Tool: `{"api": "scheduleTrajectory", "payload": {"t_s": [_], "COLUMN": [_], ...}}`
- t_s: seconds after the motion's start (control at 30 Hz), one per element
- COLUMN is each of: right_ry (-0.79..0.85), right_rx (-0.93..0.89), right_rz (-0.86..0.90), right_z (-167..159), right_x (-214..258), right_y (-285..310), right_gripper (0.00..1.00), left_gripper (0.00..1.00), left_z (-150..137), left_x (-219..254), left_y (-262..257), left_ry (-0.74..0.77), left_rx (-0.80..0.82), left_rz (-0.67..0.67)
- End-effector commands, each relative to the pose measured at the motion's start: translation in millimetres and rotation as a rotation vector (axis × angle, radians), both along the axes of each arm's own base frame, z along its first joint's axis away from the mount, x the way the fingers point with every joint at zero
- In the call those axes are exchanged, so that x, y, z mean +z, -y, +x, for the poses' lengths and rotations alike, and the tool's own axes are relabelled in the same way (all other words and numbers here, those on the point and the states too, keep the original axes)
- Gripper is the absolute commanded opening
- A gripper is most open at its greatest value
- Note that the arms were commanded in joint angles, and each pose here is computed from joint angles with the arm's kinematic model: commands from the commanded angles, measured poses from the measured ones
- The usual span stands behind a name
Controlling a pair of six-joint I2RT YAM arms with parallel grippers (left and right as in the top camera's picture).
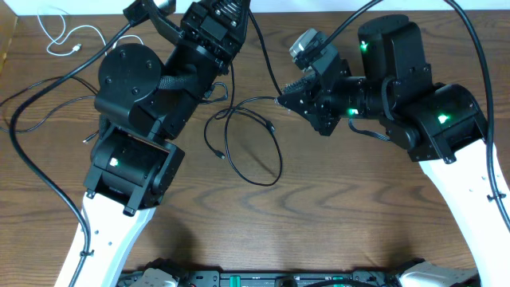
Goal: Untangle cables
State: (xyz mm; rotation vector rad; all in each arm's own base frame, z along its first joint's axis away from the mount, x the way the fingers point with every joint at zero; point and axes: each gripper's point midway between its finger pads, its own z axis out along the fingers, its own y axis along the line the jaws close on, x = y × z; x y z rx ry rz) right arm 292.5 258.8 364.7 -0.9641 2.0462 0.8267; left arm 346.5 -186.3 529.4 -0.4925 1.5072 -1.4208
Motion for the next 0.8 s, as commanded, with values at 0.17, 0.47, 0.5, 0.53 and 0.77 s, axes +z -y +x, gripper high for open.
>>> {"api": "scheduleTrajectory", "payload": {"t_s": [0.17, 0.47, 0.5, 0.53, 0.77], "right_ry": [0.012, 0.015, 0.015, 0.015, 0.019], "right_rx": [0.028, 0.036, 0.042, 0.049, 0.070], "right_rz": [0.020, 0.028, 0.035, 0.041, 0.048], "right_z": [-7.8, -8.4, -9.0, -9.9, -13.8], "right_x": [7.9, 9.5, 10.6, 11.7, 13.3], "right_y": [-2.0, -3.2, -4.2, -5.2, -10.4], "right_gripper": [0.19, 0.22, 0.22, 0.22, 0.21], "left_gripper": [0.08, 0.08, 0.07, 0.08, 0.08], "left_z": [-5.2, -5.5, -5.5, -5.5, -5.6], "left_x": [10.7, 10.7, 10.5, 10.5, 10.4], "left_y": [-1.4, -0.9, -0.8, -0.8, -0.7], "left_ry": [0.032, 0.026, 0.025, 0.023, 0.017], "left_rx": [-0.001, -0.005, -0.005, -0.006, -0.009], "left_rz": [-0.001, -0.011, -0.011, -0.014, -0.023]}}
